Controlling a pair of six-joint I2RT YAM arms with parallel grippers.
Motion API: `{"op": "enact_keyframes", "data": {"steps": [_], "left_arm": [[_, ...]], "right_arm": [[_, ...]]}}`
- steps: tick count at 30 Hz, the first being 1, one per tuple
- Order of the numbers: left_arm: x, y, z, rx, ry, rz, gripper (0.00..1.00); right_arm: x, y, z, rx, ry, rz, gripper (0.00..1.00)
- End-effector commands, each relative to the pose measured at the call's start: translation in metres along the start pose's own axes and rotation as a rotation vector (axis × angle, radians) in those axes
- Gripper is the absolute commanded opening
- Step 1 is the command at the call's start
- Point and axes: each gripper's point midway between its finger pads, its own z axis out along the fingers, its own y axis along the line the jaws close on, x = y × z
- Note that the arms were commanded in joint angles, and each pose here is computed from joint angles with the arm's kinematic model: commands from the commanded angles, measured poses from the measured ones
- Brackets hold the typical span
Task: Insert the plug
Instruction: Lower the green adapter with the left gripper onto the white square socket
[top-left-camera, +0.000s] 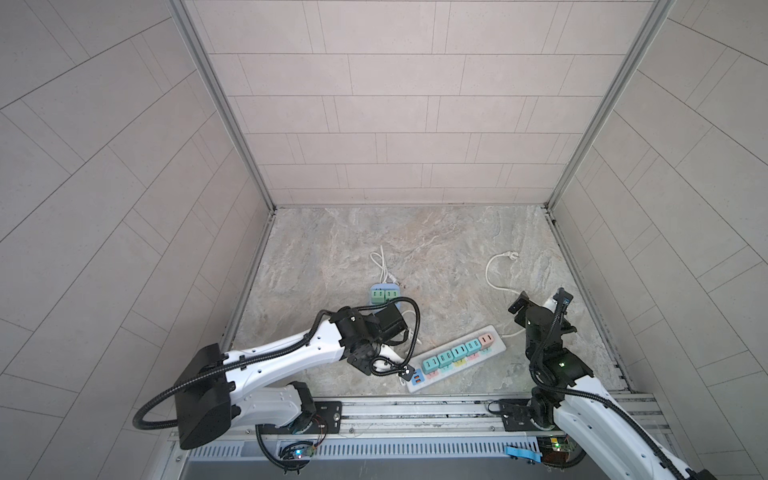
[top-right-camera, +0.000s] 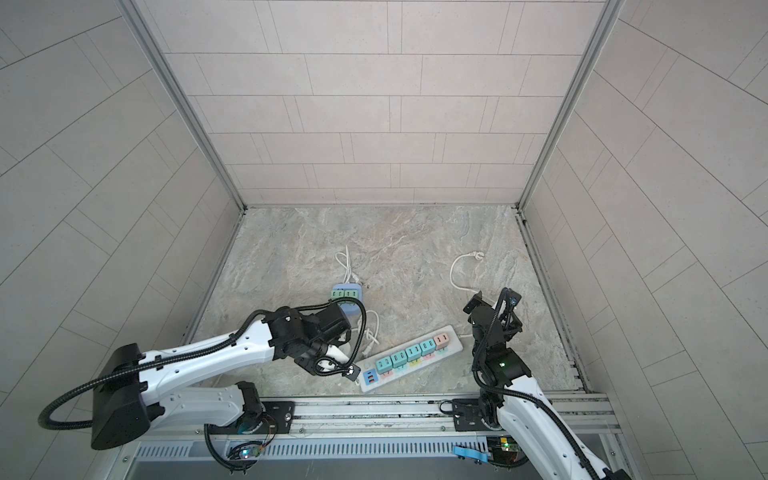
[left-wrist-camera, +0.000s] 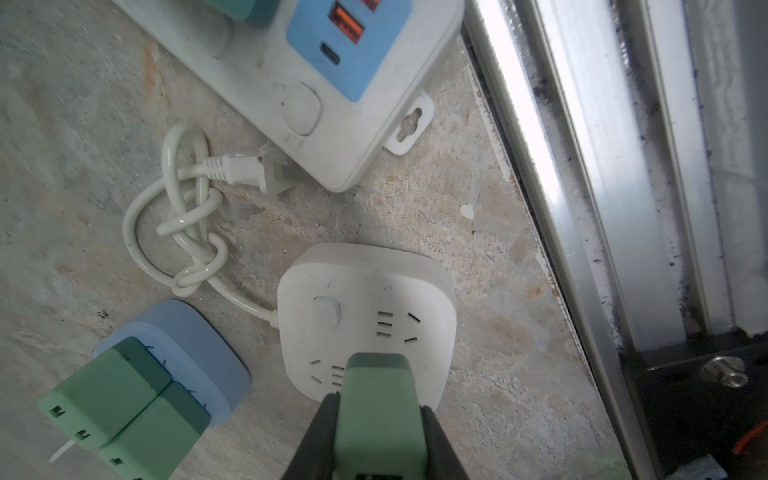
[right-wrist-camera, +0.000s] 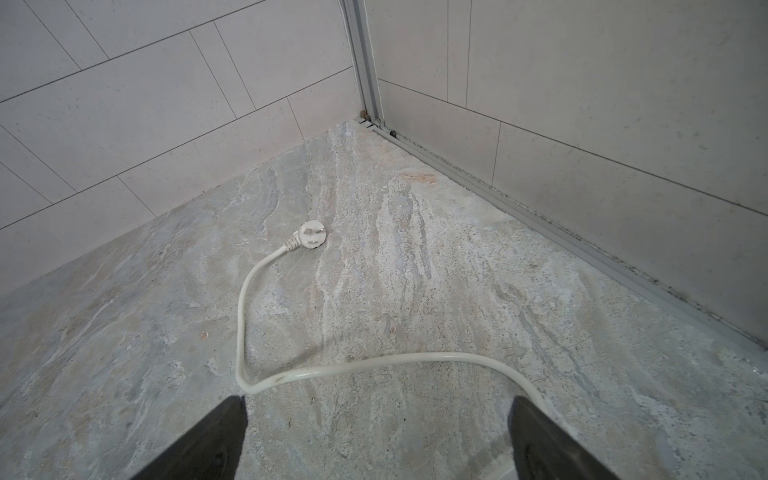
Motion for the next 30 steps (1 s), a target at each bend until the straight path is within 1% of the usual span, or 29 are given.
{"op": "enact_keyframes", "data": {"steps": [1,4,9,19,30], "left_arm": [[-0.005,-0.004,0.002,0.027,-0.02,0.006,0.0],[-0.005,-0.006,0.005,0.016,-0.034,0.012,0.0],[-0.014,-0.008,0.004,-0.001,-0.101,0.02,0.0],[-0.008,-0.009,0.017,0.054,-0.044,0.022,0.0],[-0.013,-0.007,0.018,0.061,-0.109,-0.018,0.0]], "right_arm": [[-0.006,-0.003,-0.003,0.009,-0.016,0.025,1.0],[-0.006,-0.004,-0.004,0.003,-0.022,0.031,1.0],[-0.005,-0.003,-0.004,-0.003,-0.02,0.03,1.0],[-0.005,-0.002,-0.004,-0.009,-0.017,0.028,1.0],[-0.004,-0.002,-0.004,-0.009,-0.015,0.025,1.0]]}}
